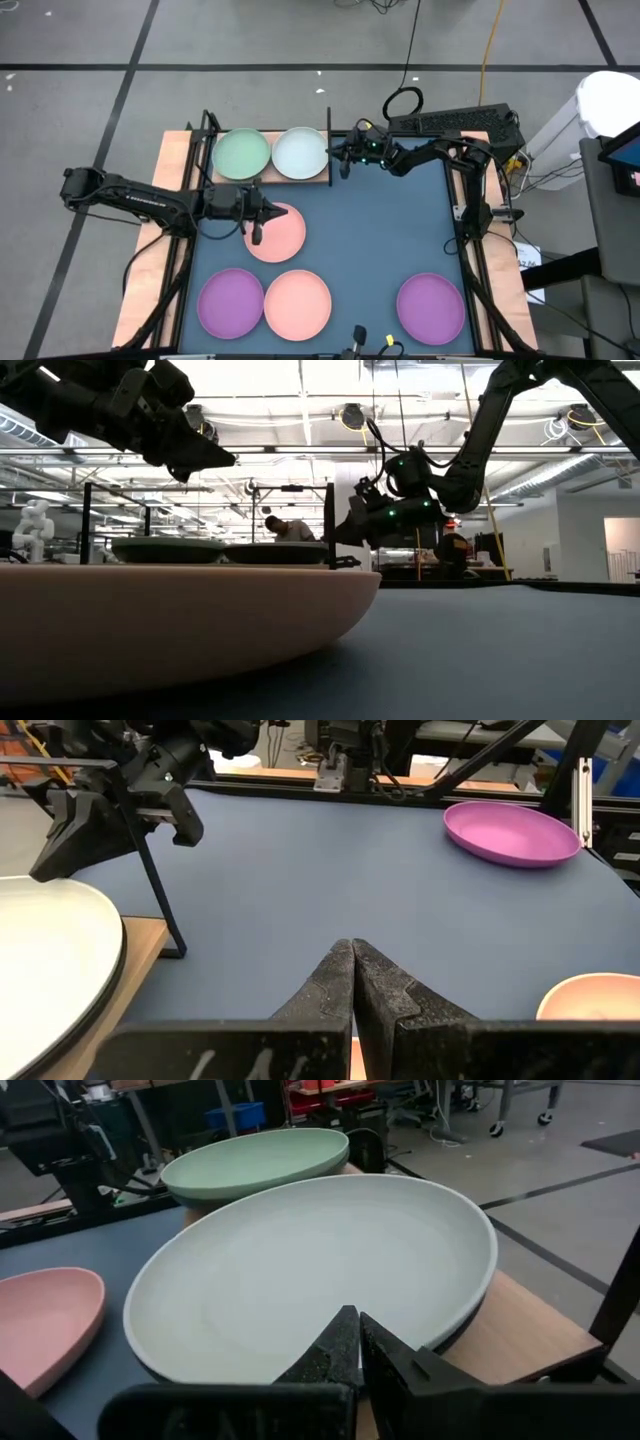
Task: Place and stack plates onto a shelf
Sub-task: Stack the white plate on top of the right black plate on the shelf, then stack the top light pink plate on top of the white plate on the shelf
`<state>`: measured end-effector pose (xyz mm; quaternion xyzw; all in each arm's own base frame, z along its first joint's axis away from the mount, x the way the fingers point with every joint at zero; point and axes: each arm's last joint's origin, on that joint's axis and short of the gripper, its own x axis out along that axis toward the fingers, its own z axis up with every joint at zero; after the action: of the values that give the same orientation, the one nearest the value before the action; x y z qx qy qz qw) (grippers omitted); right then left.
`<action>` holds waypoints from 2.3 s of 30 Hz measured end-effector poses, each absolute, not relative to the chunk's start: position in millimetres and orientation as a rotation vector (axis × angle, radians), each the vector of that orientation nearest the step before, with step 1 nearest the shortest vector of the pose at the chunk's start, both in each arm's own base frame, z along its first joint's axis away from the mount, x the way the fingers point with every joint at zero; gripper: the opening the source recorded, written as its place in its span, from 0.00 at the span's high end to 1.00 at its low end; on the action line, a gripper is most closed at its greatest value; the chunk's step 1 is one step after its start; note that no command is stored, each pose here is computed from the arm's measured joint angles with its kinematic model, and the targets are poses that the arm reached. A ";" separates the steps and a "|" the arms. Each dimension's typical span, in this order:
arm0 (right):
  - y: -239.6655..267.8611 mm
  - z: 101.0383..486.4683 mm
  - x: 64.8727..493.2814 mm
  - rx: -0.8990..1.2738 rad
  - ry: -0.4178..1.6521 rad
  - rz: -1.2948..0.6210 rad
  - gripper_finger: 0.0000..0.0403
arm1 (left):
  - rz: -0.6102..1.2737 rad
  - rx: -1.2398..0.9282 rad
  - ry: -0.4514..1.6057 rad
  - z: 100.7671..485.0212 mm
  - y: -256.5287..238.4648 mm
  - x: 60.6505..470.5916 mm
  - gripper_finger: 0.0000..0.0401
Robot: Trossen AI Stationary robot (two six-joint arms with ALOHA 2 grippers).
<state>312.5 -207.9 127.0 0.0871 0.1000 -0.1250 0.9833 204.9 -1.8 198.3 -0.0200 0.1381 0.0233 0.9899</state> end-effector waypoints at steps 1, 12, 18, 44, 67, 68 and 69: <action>-207.9 126.5 312.3 0.177 0.206 -0.252 1.00 | 0.046 -0.040 0.277 198.3 -1.8 204.9 1.00; -207.6 125.4 312.1 0.175 0.217 -0.251 1.00 | 0.047 -0.046 0.277 198.3 -1.8 204.9 1.00; -207.6 125.2 312.1 0.176 0.219 -0.251 1.00 | 0.047 -0.047 0.277 198.3 -1.8 204.8 1.00; -203.7 151.0 306.9 0.192 0.229 -0.261 1.00 | 0.116 -0.028 0.346 191.7 0.2 202.6 1.00; -124.5 237.5 240.8 0.205 0.534 -0.359 1.00 | 0.107 -0.035 0.418 185.2 -1.0 200.0 1.00; -120.8 240.0 238.5 0.203 0.519 -0.353 1.00 | 0.089 -0.036 0.425 184.7 -2.4 199.8 1.00; -117.4 241.5 236.2 0.200 0.511 -0.346 1.00 | 0.071 -0.033 0.431 184.2 -4.3 199.5 1.00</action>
<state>236.2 -117.4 241.5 0.0981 0.2512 -0.1701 0.9478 199.5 -4.3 184.2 -0.0166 0.2136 0.0351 0.9762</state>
